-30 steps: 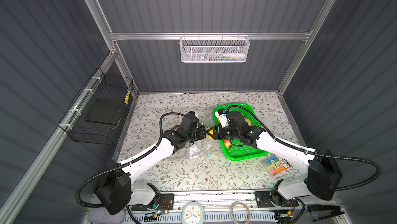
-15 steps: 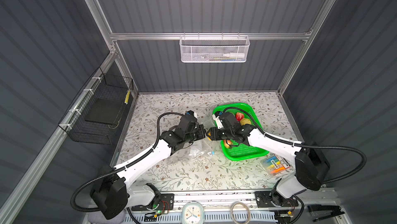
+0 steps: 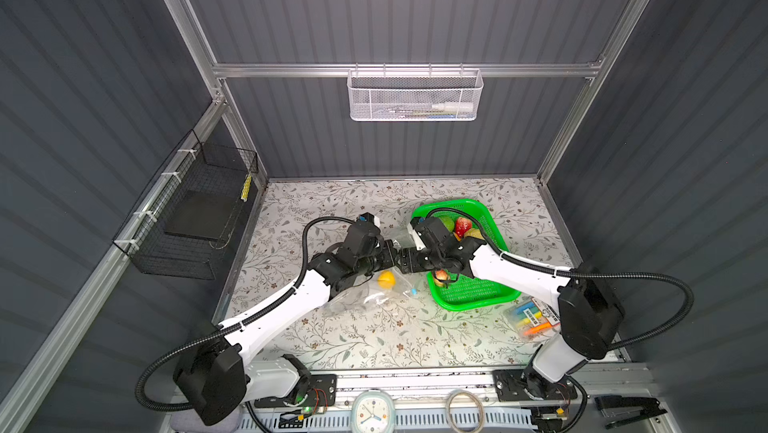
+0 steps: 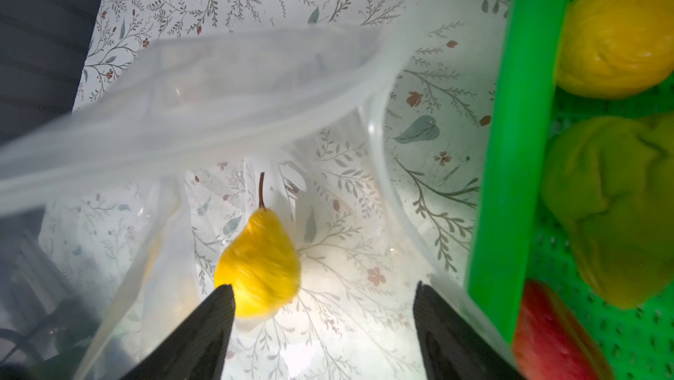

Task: Place the food in the zip-top bag and seal the zipper
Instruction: 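Carry the yellow pear into the bag held open by the left gripper and release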

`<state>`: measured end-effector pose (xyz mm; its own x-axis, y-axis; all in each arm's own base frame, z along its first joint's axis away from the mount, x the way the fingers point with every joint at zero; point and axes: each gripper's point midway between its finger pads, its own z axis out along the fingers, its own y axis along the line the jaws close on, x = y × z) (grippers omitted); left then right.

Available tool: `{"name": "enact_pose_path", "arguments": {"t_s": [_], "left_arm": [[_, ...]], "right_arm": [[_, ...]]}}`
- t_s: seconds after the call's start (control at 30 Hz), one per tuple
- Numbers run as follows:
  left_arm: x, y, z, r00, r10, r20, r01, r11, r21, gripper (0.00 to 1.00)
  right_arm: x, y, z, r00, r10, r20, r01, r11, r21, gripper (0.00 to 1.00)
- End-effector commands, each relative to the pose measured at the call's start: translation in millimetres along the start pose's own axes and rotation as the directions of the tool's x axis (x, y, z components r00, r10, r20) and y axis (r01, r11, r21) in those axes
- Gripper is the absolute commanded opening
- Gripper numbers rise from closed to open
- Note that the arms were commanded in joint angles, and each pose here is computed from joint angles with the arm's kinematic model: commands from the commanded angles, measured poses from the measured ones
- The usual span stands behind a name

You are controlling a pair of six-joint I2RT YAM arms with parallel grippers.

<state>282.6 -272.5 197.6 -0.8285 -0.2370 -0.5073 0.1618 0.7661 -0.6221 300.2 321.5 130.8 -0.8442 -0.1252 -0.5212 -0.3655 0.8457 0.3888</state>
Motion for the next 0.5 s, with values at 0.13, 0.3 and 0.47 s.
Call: {"name": "enact_pose_path", "arguments": {"t_s": [0.13,0.3,0.47], "left_arm": [[-4.6,1.4,-4.7,1.0,0.016,0.024,-0.015,0.999,-0.029,0.0],[-6.3,5.9,-7.0,0.999,0.012,0.042,-0.01,0.999,-0.047,0.0],[-7.2,9.9,-7.6,0.998,0.002,0.06,0.002,0.998,-0.058,0.0]], "right_arm": [[-28.5,19.0,-50.2,0.993,-0.039,0.113,0.044,0.998,-0.044,0.81],[-35.8,-0.5,-84.0,0.986,-0.056,0.16,0.055,0.998,0.015,0.83],[-32.1,-51.1,-106.2,0.987,-0.067,0.143,0.047,0.989,0.143,0.85]]}}
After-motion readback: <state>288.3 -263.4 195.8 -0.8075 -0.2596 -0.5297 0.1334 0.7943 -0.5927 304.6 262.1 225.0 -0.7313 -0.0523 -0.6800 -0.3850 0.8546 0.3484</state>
